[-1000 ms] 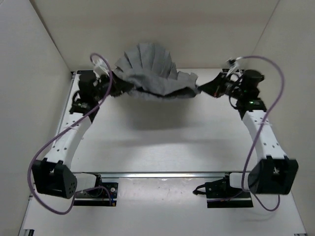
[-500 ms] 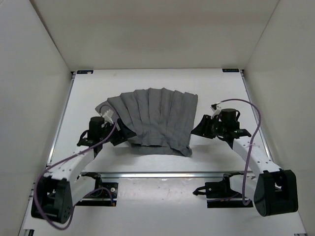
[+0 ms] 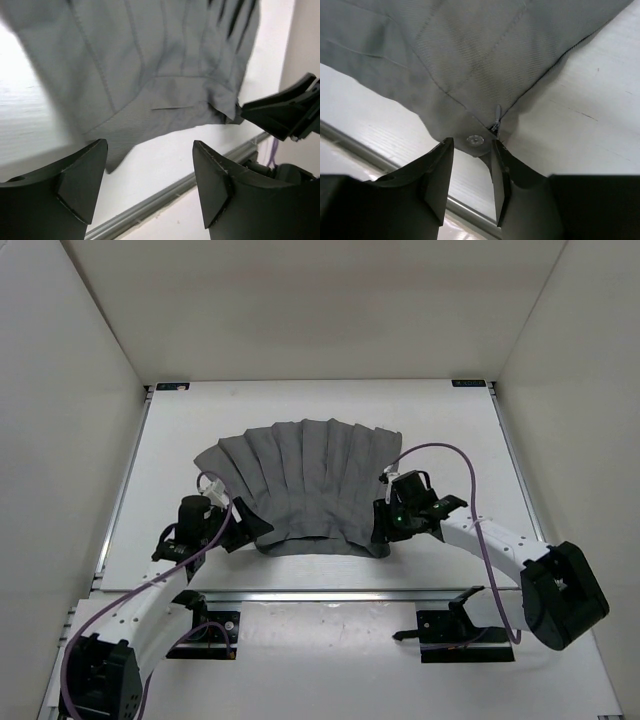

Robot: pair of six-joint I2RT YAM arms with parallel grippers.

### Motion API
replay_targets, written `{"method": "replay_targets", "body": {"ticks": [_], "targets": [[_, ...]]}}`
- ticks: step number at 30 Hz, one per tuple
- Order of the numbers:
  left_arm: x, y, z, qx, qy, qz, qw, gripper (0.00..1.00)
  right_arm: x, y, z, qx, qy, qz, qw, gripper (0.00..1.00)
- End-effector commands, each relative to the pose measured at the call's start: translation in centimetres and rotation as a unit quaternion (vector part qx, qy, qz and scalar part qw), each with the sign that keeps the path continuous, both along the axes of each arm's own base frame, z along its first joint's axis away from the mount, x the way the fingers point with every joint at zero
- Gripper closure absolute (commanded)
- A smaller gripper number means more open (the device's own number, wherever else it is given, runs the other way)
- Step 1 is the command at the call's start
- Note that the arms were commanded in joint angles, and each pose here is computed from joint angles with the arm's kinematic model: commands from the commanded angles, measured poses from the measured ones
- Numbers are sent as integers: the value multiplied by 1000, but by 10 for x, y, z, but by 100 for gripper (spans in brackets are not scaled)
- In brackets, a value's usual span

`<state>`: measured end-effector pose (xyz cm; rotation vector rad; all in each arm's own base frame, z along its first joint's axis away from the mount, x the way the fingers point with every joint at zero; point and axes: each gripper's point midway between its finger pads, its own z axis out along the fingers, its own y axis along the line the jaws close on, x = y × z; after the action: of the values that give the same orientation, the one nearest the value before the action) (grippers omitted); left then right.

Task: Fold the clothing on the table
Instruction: Flatten the skirt out

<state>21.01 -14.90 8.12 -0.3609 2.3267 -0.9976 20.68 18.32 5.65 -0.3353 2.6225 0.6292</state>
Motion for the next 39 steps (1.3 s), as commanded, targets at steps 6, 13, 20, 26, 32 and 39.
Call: {"method": "replay_targets", "body": {"ticks": [6, 13, 20, 26, 32, 39], "targets": [[-2, 5, -33, 23, 15, 42, 999, 23, -1, -8, -16, -71, -7, 0, 997, 64], [-9, 11, -59, 66, 51, 37, 996, 35, -7, -22, -27, -102, 13, -16, 995, 58], [-14, 18, -71, 87, 60, 40, 994, 92, -15, -29, -45, -121, 39, -11, 992, 82], [-18, 23, -78, 102, 72, 39, 991, 100, -12, -35, -33, -124, 28, -16, 992, 100], [-15, 31, -74, 112, 64, 48, 990, 100, 2, -52, -10, -139, -1, -36, 990, 100], [-20, 31, -75, 111, 68, 39, 991, 100, -12, -55, -14, -148, 25, -2, 989, 100]]}}
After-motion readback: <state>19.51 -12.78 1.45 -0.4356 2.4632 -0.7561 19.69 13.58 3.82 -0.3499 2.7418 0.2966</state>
